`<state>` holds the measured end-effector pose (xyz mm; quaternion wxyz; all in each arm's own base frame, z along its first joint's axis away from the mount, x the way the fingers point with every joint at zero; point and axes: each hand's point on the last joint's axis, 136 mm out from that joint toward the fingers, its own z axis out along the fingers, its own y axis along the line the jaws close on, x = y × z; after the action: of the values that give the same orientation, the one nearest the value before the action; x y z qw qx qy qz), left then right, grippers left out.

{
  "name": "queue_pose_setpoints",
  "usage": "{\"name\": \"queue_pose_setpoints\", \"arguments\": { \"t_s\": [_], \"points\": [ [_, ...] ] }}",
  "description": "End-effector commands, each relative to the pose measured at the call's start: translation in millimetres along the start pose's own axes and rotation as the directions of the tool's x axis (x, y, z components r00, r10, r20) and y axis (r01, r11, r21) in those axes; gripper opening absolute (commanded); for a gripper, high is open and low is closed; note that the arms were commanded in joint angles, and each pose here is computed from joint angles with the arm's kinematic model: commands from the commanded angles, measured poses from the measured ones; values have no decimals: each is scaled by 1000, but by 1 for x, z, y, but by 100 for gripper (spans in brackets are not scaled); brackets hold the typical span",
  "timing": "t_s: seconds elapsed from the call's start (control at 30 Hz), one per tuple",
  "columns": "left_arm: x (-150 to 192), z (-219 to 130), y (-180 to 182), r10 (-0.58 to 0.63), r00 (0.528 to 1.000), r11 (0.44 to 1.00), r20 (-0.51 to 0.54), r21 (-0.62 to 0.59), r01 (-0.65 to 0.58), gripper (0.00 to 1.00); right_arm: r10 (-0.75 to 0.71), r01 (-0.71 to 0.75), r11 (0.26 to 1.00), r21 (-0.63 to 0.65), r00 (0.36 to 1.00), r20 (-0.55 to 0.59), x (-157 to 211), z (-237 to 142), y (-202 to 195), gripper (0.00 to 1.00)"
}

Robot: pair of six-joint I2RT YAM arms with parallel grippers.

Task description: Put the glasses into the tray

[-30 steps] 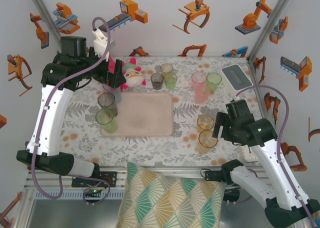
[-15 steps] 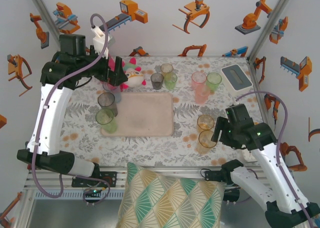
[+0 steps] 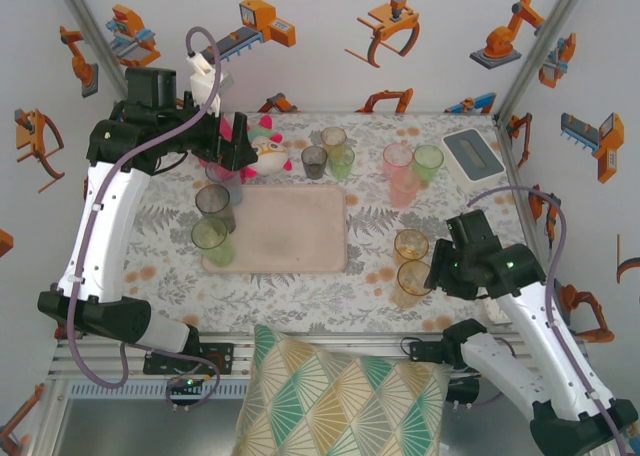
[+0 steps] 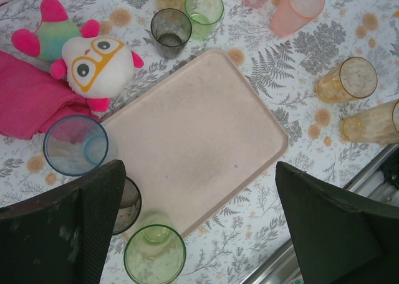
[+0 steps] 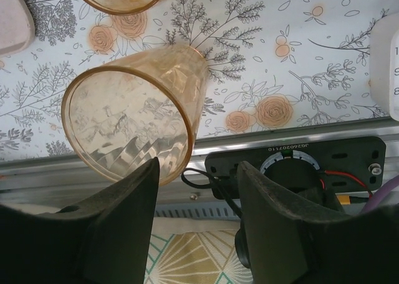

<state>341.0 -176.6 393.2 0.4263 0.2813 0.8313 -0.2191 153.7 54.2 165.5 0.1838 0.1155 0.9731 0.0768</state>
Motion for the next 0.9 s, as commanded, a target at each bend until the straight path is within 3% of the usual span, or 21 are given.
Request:
{"name": "queue_pose_setpoints", "arguments": {
  "t_s": [0.0, 0.87],
  "points": [
    [-6, -4, -6, -3, 1000, 1000, 20, 24, 3, 98, 7, -7, 1000, 4, 1000, -21, 1, 7, 1, 49],
    [-6, 3, -4, -11, 1000, 999, 11, 33, 11, 99, 15, -15, 997, 78, 1000, 2, -18, 20, 0, 38]
  ]
}}
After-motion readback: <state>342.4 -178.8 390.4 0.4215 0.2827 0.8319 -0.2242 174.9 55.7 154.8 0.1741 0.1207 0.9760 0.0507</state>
